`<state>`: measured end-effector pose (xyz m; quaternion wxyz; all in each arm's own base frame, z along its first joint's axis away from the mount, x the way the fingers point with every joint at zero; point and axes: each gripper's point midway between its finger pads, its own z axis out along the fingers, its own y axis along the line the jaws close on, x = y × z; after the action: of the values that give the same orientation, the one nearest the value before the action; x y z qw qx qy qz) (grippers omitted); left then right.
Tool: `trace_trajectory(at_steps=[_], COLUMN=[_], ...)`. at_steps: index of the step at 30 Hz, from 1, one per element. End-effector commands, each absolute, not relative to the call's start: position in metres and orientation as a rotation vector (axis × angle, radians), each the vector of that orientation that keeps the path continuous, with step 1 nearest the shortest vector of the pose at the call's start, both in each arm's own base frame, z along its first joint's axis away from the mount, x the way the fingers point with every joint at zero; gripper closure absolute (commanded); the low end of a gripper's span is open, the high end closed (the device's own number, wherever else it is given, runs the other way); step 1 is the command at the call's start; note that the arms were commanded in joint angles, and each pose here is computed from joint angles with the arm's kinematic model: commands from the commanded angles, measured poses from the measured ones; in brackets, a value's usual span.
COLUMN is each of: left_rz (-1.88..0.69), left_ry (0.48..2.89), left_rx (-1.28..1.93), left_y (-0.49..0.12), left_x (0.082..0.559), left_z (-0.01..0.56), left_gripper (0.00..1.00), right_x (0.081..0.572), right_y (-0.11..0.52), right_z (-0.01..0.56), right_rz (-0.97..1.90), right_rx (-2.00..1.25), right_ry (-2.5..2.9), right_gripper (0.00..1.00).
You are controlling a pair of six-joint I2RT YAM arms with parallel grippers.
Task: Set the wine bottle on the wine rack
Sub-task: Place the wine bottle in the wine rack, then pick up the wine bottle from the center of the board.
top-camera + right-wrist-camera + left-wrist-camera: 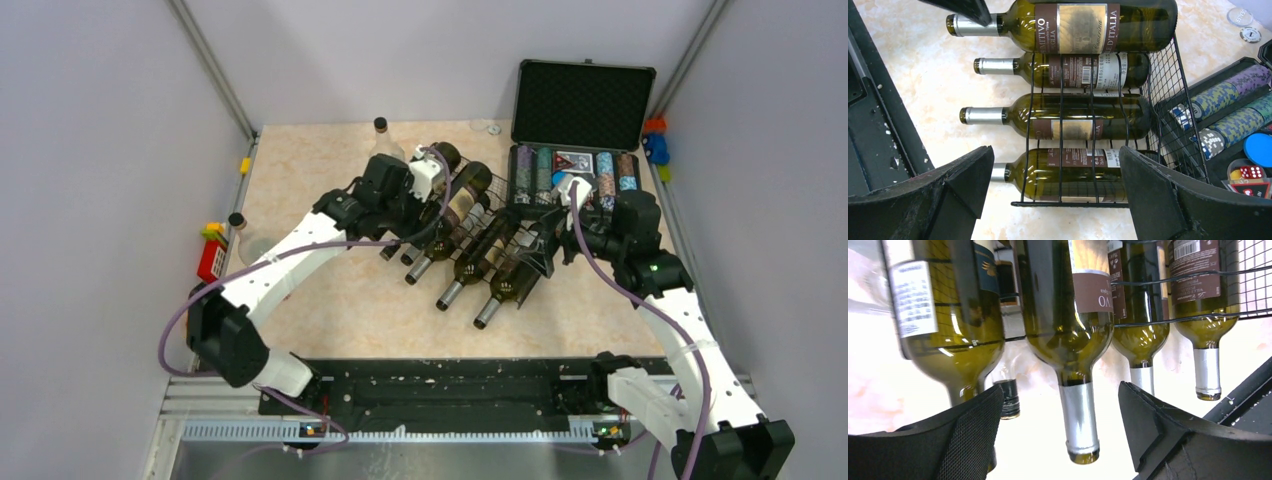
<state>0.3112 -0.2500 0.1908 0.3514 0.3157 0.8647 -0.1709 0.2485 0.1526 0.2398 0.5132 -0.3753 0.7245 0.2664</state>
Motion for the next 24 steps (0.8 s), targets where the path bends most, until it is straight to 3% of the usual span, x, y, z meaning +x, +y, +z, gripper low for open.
trace_trajectory(at_steps=[1, 14, 24], left_rz=[-0.397, -0.171, -0.151], left_ry=[2.054, 1.859, 1.817], left_rx=[0.828, 0.644, 0.327], left_y=[-0.237, -0.197, -0.162], left_x=[0.311, 0.336, 0.396], left_z=[0.251, 0.326, 0.37], left_gripper=[0.11, 0.01, 0.01], right_x=[0.255, 0.26, 0.269], right_y=[0.15, 0.14, 0.134], right_z=[0.253, 0.203, 0.201], right_rz=[0.61, 0.557, 0.499], right_rx=[-0.893, -0.933, -0.924], right_ry=[1.698, 1.812, 1.825], right_gripper=[0.01, 0.01, 0.01])
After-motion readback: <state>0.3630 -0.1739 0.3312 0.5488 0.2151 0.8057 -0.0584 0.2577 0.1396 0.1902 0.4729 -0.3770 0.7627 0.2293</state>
